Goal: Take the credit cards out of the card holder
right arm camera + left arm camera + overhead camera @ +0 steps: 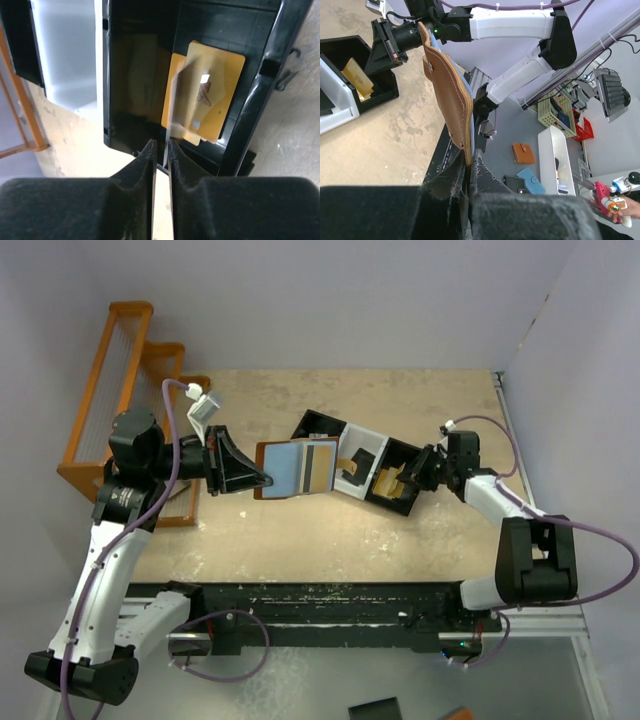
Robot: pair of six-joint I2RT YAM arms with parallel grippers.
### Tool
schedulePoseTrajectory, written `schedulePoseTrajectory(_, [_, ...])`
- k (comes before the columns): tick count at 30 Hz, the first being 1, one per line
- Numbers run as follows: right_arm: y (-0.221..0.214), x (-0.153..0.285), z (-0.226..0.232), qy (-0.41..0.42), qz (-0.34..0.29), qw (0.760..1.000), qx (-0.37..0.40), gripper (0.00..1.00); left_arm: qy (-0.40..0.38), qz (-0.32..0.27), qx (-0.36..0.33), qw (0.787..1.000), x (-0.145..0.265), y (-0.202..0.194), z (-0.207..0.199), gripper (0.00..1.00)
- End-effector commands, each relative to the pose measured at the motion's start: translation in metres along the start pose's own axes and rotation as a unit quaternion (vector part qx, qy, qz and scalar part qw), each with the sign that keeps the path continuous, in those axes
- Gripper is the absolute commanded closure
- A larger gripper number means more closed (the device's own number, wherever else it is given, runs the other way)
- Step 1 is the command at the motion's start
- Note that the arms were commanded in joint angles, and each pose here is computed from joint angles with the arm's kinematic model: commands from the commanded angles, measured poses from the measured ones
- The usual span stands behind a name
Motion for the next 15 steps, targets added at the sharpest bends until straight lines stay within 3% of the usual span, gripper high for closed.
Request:
schedulePoseTrajectory(1, [0.019, 0.005, 0.004, -0.024, -0.029, 0.999, 0.032, 0.78, -0.021, -0.011, -0.051, 0.998, 0.004, 0.011, -0.020, 1.00])
schedulePoseTrajectory(4, [0.024, 0.015, 0.008, -0.034, -0.049, 0.997, 0.047, 0.59, -0.023, -0.014, -0.054, 0.998, 0.004, 0.012, -0.023, 1.00])
schedulePoseTrajectory(9, [0.029, 0.046, 0.030, -0.002, -0.087, 0.994, 0.073, 0.53, -0.028, -0.024, -0.059, 0.998, 0.005, 0.016, -0.029, 1.00])
schedulePoseTrajectory(13, [0.025, 0.081, 0.069, 0.090, -0.125, 0.982, 0.110, 0.44, -0.028, -0.037, -0.066, 0.997, 0.004, 0.020, -0.032, 1.00])
schedulePoseTrajectory(14, [0.022, 0.091, 0.083, 0.127, -0.138, 0.974, 0.125, 0.20, -0.027, -0.042, -0.067, 0.996, 0.004, 0.022, -0.032, 1.00])
schedulePoseTrajectory(15, [0.017, 0.102, 0.097, 0.164, -0.151, 0.965, 0.138, 0.02, -0.024, -0.049, -0.070, 0.996, 0.004, 0.023, -0.033, 1.00])
Point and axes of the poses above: each gripper's point midway between its finger pads, its own x axis back along the fingers, its own z axis along the line the jaws close on, y = z × x, the point moved 10 cm from there along x, back along the fingers, and after that the axes turned 5 degrees about x, right-handed, at the moved point
